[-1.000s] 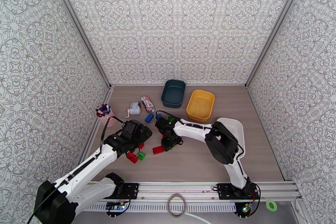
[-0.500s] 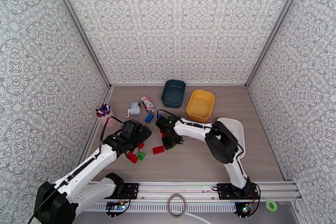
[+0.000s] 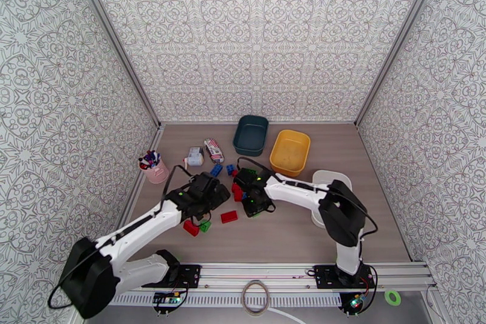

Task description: Sort the legos into containers by color

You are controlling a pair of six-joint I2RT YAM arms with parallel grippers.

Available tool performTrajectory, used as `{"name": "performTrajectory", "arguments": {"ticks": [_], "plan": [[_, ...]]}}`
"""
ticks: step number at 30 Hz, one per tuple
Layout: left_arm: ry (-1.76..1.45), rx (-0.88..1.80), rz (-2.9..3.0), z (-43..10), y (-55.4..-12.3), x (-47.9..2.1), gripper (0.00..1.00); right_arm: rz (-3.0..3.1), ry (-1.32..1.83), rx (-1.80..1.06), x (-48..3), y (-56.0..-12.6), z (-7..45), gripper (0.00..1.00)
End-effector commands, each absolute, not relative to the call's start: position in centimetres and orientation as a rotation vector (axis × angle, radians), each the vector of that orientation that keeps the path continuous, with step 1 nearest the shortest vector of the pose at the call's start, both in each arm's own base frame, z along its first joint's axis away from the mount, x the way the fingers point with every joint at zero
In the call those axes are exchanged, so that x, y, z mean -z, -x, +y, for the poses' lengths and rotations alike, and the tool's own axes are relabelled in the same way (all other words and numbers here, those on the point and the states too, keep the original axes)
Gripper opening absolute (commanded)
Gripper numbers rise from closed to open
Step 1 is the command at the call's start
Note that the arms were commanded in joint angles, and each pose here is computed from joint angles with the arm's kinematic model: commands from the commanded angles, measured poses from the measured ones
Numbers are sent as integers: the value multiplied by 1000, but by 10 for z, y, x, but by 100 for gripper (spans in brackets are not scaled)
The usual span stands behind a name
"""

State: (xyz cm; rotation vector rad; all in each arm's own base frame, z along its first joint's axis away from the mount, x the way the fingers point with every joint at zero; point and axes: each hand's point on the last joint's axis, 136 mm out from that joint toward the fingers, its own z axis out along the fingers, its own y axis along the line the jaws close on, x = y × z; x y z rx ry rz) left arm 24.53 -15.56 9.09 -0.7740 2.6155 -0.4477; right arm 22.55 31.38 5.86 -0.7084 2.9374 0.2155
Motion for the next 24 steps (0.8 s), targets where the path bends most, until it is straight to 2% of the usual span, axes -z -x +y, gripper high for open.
{"name": "performTrajectory", "arguments": {"ticks": [1,6,14,19,24], "plan": [[677,548,2583,-188,-263,-111,99,2927,594,-231,-69,-232,300,29],[596,608,2580,-219,-274,-118,99,2929,485,-243,-81,-243,281,25],[390,720,2592,-271,-291,-133,99,2881,223,-320,-120,-271,238,24],[158,751,2633,-319,-293,-136,99,2834,-32,-342,-140,-289,182,24],[-81,780,2676,-371,-291,-136,99,2797,-319,-249,-146,-290,108,24]]}}
